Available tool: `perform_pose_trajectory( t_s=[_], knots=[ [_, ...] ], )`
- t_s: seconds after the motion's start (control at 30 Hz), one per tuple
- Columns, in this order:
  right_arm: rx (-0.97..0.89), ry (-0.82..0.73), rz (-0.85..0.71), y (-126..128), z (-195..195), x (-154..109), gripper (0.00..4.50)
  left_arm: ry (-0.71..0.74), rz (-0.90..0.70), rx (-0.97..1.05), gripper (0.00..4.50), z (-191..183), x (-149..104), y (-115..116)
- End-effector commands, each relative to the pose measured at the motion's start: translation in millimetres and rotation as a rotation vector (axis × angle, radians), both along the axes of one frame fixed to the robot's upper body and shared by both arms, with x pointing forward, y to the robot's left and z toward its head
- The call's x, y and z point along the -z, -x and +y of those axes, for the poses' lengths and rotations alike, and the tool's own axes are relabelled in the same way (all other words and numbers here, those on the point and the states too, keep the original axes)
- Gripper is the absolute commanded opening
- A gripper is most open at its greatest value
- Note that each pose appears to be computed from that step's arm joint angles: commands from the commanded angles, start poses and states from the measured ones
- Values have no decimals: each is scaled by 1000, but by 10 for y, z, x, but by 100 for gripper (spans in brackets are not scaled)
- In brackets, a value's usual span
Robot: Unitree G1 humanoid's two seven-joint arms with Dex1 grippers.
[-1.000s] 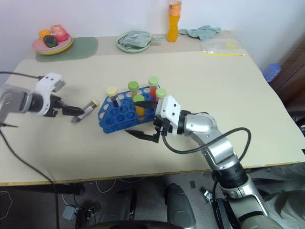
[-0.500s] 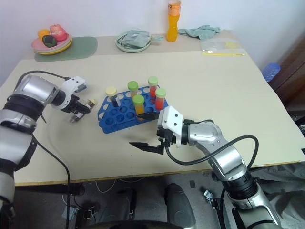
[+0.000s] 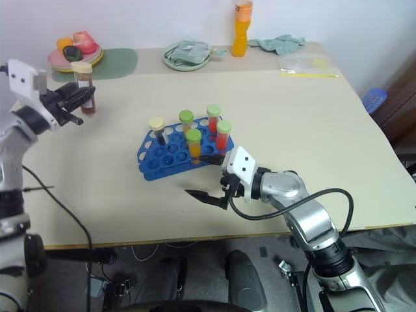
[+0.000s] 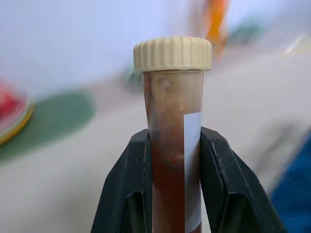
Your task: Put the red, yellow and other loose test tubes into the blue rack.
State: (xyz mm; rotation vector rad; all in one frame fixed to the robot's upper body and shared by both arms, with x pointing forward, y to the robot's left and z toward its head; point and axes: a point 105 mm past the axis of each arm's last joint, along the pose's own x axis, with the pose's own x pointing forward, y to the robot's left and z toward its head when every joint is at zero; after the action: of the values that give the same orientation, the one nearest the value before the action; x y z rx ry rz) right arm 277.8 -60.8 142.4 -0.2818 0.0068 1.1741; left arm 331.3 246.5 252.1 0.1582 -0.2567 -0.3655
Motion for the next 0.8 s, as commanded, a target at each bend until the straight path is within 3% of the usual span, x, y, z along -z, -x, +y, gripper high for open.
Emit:
perform_pose_trajectory(
  t_s=[0.03,0.13,0.33,0.8],
  knots=[
    [100,-8,-36,-173,-126,14,450,-9,-157,68,74,-715,-18,467],
    [80,25,-35,-173,-128,108,450,0,-127,127,74,-1220,297,608],
    [62,30,-48,-227,-91,118,450,47,-96,151,74,-1476,632,531],
    [84,10,-64,-199,-75,80,450,3,-83,133,74,-1559,828,249]
  ],
)
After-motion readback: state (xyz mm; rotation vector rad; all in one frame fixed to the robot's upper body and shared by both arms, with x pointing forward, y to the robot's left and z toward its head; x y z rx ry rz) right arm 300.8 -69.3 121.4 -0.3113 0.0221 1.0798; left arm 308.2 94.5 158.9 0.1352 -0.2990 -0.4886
